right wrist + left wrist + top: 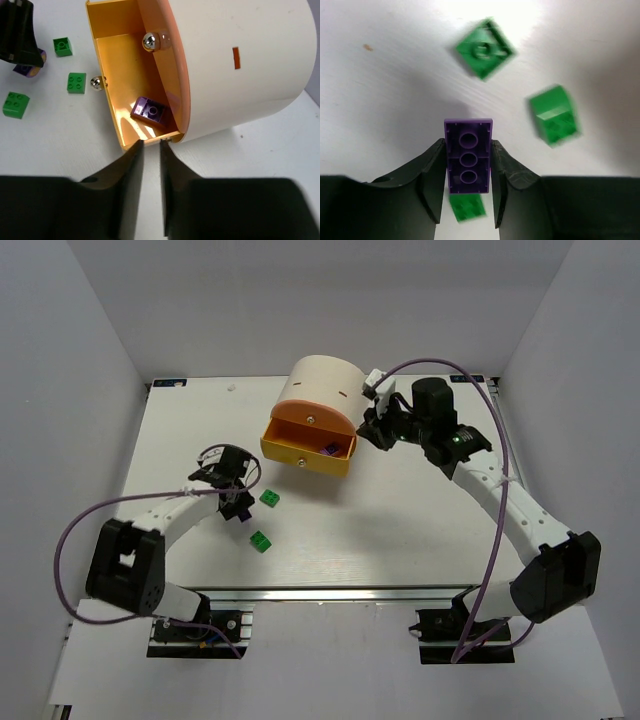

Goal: Sort the legos into containers by color

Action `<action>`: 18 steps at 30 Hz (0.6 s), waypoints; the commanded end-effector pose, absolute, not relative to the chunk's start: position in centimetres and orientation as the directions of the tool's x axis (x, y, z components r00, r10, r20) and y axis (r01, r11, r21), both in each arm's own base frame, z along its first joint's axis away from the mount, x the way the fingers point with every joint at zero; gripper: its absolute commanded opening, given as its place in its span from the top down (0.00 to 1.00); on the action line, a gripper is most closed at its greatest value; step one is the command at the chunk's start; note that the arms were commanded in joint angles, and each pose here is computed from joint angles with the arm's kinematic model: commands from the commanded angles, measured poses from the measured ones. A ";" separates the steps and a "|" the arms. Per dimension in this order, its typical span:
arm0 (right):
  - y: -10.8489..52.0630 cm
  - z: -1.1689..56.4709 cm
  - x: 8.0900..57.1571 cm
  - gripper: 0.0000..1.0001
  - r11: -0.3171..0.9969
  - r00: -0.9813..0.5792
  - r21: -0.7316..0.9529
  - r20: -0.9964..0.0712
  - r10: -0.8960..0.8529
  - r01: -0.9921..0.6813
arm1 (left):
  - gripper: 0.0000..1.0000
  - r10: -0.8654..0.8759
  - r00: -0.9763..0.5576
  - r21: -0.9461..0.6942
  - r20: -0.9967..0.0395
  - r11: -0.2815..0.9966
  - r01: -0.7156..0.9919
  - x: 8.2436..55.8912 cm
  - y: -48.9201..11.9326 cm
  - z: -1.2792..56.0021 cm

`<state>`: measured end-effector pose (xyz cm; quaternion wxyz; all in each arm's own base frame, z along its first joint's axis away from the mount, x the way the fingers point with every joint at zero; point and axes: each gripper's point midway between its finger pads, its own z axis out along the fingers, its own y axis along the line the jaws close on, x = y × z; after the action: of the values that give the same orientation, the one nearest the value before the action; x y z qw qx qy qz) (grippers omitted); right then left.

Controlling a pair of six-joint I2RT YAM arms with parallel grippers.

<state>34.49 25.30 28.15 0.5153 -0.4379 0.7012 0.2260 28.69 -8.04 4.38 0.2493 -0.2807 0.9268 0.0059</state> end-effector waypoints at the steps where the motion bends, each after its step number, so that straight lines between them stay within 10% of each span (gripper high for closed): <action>1: 24.7 30.3 33.9 0.71 0.522 -0.035 -0.144 -0.948 -0.317 -0.841 | 0.94 -0.542 -0.636 -0.359 -0.549 0.840 -0.407 30.2 -10.4 11.8; 18: 23.0 29.9 34.4 0.73 0.594 -0.063 -0.114 -0.961 -0.270 -0.796 | 1.00 -0.821 -0.424 -0.832 -0.383 0.506 -0.229 39.6 -17.9 27.0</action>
<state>34.09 23.47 27.46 0.5272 -0.4000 0.7103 0.2399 37.48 -16.36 24.31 0.4085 -0.3222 0.7967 -0.3077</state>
